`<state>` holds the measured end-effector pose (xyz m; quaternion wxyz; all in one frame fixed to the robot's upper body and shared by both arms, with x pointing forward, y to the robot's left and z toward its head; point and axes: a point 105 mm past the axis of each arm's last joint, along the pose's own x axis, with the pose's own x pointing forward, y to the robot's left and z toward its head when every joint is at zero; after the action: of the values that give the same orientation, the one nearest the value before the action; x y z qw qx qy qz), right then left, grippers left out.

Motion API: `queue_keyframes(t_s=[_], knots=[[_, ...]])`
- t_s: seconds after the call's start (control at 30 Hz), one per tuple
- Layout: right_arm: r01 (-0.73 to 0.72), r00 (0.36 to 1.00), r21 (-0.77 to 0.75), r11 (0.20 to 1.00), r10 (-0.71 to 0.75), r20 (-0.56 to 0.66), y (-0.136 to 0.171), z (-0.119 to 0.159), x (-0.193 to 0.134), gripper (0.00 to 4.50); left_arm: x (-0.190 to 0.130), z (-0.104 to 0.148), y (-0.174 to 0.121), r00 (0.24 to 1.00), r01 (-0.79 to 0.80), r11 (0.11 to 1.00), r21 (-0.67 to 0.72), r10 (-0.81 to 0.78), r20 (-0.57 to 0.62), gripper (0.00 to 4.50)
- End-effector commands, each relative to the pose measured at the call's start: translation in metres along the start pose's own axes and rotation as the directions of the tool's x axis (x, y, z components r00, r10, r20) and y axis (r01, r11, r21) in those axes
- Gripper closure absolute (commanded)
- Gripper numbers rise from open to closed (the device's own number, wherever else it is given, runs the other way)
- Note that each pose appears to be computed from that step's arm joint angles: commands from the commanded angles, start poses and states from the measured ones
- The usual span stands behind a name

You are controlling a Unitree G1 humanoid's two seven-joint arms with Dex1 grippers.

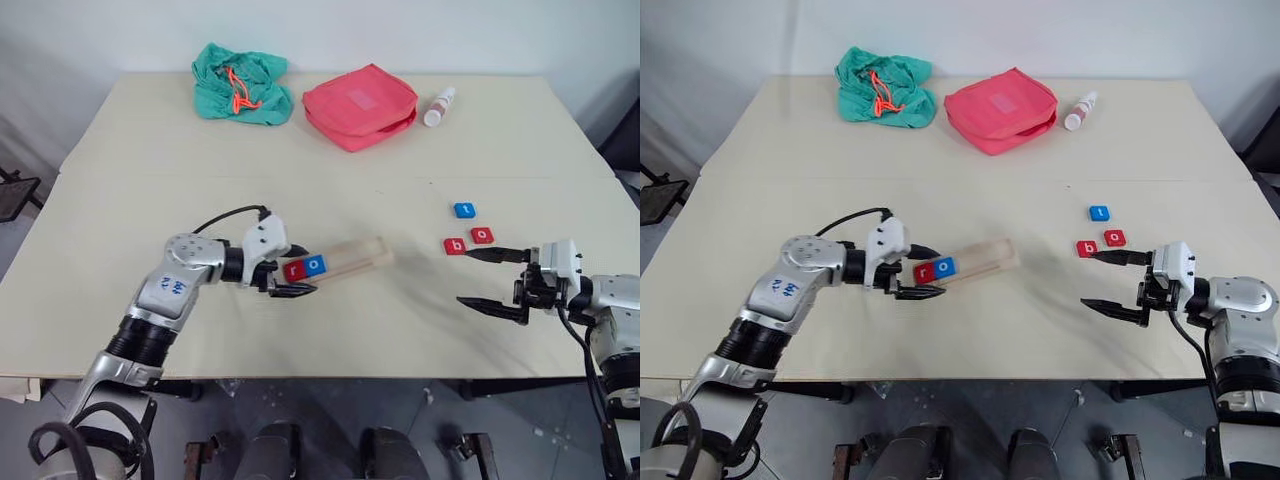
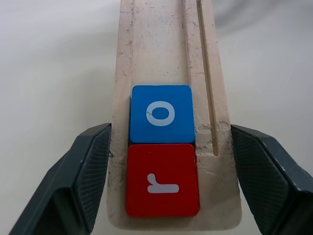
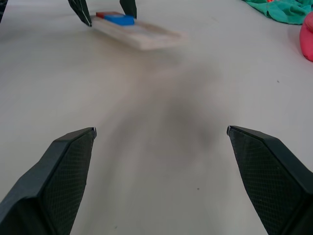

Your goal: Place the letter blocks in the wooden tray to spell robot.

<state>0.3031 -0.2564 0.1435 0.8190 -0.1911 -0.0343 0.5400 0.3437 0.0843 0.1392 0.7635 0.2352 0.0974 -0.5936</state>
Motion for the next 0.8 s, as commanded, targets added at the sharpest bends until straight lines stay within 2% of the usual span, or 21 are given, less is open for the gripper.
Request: queue_keyframes(t_s=[0.03,0.43,0.7,0.8], knots=[[-0.021,1.000,-0.037,0.999,0.022,0.008,0.005,0.011,-0.010,0.00,0.011,0.012,0.000,0.999,0.037,0.998,0.059,-0.036,-0.004,1.10],[0.030,1.000,-0.019,0.999,-0.030,-0.006,0.015,0.008,-0.021,0.00,0.037,0.015,-0.020,0.986,0.160,0.981,0.113,-0.153,-0.069,1.10],[0.068,0.997,0.007,0.998,-0.068,-0.022,0.015,0.002,-0.031,0.00,0.048,0.015,-0.027,0.988,0.138,0.985,0.102,-0.129,-0.088,1.10],[0.070,0.997,0.011,0.997,-0.070,-0.017,0.014,0.002,-0.031,0.00,0.049,0.016,-0.029,0.987,0.140,0.984,0.107,-0.130,-0.090,0.13]])
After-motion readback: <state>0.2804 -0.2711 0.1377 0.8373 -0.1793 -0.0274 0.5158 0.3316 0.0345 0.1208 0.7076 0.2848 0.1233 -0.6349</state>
